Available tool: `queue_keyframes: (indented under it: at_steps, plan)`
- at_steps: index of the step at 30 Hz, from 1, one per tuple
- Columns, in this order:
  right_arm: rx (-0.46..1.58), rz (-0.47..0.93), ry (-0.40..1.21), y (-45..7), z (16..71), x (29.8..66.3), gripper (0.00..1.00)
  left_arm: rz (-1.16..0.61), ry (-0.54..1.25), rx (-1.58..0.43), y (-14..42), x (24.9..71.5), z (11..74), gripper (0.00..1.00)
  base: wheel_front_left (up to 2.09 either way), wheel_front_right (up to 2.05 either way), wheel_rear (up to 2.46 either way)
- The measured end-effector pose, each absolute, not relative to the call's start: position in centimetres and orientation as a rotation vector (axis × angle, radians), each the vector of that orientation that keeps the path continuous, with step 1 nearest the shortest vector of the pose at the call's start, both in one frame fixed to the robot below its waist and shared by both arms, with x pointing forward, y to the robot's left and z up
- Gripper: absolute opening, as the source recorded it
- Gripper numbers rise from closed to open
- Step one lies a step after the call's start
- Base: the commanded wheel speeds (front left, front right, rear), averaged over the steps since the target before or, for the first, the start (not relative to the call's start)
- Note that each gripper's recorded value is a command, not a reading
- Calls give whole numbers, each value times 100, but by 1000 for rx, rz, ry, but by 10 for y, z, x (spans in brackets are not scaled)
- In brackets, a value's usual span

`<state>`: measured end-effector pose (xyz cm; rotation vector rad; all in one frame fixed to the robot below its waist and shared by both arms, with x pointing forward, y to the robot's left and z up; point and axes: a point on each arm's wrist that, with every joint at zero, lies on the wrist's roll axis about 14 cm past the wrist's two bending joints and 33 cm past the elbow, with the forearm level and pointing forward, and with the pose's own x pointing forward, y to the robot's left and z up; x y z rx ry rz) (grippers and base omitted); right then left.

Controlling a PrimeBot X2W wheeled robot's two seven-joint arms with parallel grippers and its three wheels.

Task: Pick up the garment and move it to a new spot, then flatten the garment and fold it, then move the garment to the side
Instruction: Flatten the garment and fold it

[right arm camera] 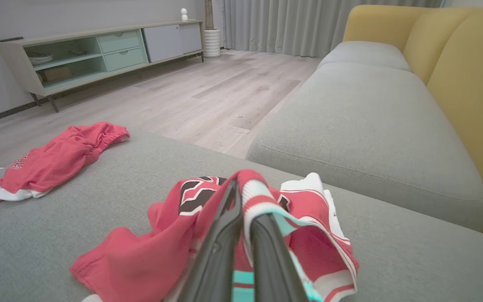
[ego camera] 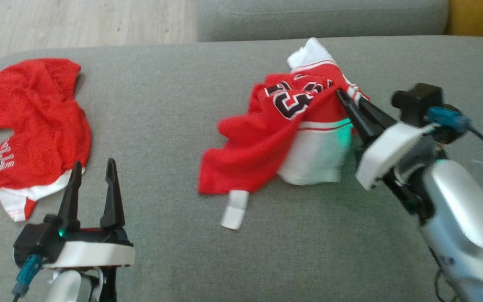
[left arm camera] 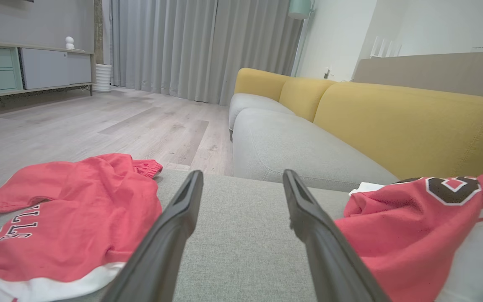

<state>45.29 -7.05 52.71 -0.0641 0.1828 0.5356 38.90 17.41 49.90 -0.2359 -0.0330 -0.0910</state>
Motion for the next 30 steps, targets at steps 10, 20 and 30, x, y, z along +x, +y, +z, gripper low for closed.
queue_keyframes:
  at_steps: [10,20,30]
  plan:
    - [-117,401,269,-128,536,438,0,-96,-46,-244,173,388,503,100,0,0,0]
    - [-159,346,394,-148,474,473,100,-100,-22,-244,170,392,494,100,0,0,0]
    - [9,265,215,-156,504,483,100,-114,-51,-248,167,394,504,100,0,0,0]
